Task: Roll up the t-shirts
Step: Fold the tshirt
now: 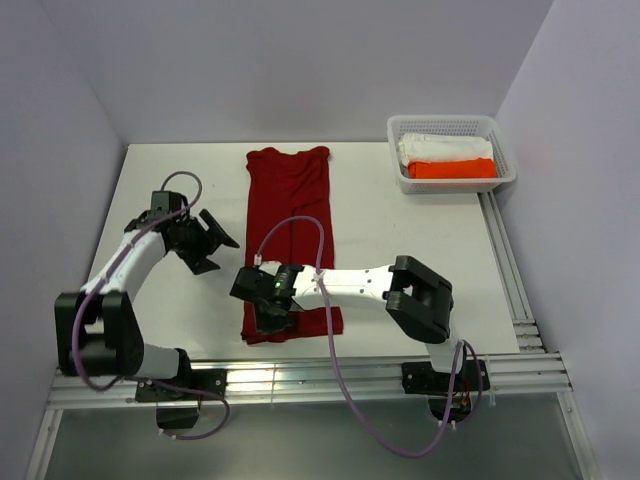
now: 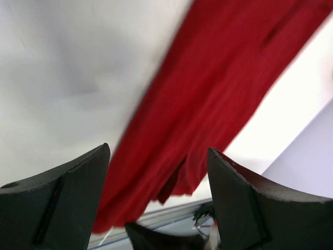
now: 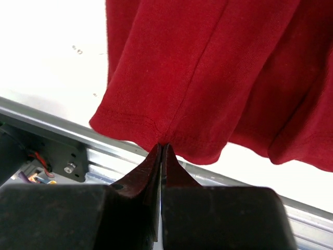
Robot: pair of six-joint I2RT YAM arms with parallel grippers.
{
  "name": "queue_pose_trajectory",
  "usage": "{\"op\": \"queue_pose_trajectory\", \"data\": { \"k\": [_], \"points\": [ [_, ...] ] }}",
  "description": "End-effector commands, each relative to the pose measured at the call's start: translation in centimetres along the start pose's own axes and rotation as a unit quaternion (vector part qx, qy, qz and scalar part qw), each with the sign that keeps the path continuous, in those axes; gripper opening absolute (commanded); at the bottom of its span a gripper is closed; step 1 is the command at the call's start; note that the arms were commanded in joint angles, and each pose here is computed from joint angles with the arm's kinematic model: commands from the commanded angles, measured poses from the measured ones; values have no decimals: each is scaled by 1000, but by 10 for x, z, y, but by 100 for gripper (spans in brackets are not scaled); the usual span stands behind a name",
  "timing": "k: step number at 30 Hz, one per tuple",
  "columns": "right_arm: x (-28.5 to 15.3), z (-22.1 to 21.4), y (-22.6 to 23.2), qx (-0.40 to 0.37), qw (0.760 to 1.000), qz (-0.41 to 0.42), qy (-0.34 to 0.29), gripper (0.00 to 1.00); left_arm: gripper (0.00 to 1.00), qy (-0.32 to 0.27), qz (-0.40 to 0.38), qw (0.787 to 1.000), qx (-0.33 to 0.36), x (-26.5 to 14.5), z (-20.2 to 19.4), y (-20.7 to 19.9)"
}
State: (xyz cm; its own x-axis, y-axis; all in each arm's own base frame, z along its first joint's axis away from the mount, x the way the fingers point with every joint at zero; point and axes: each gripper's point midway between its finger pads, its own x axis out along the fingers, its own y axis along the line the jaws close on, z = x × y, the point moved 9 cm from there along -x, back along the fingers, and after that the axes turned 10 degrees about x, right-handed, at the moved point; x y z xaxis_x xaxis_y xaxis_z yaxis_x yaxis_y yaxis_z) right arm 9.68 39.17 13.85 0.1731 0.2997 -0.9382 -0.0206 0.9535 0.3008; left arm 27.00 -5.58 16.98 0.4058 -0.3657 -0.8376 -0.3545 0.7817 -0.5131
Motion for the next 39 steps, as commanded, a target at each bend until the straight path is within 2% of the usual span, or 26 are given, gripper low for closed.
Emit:
{"op": "queue_pose_trajectory", "data": {
  "k": [1, 3, 5, 6, 10, 15, 19, 24, 28, 32, 39],
  "points": [
    [-11, 7, -2, 24, 999, 24, -11, 0, 81, -3, -37, 999, 22, -30, -36, -7],
    [-9, 12, -3, 45, 998, 40, -11, 0, 81, 18, -23, 1000, 0, -30, -60, 5],
    [-8, 14, -7, 58, 997, 56, -9, 0, 81, 10, -32, 999, -5, -41, -78, 8],
    [-9, 17, -7, 65, 996, 62, -11, 0, 81, 24, -20, 999, -30, -39, -92, 16],
    [-6, 25, -10, 79, 995, 66, -15, 0, 82, 10, -49, 998, -43, -47, -123, 18],
    [-7, 30, -9, 90, 993, 73, -19, 0, 82, 31, -48, 995, -78, -40, -144, 15],
    [-7, 31, -8, 96, 992, 83, -11, 0, 83, 37, -44, 995, -77, -34, -152, 6],
    [-13, 27, -13, 90, 993, 80, 3, 0, 83, 30, -34, 998, -49, -23, -133, -13],
    [-21, 24, -21, 83, 993, 80, -2, 0, 83, 54, 18, 998, -30, -6, -113, -27],
    [-26, 23, -28, 70, 995, 68, -6, 0, 84, 35, 1, 999, -18, -2, -93, -47],
    [-20, 17, -40, 55, 997, 53, 6, 2, 84, 46, 17, 999, 4, 12, -73, -65]
  ]
}}
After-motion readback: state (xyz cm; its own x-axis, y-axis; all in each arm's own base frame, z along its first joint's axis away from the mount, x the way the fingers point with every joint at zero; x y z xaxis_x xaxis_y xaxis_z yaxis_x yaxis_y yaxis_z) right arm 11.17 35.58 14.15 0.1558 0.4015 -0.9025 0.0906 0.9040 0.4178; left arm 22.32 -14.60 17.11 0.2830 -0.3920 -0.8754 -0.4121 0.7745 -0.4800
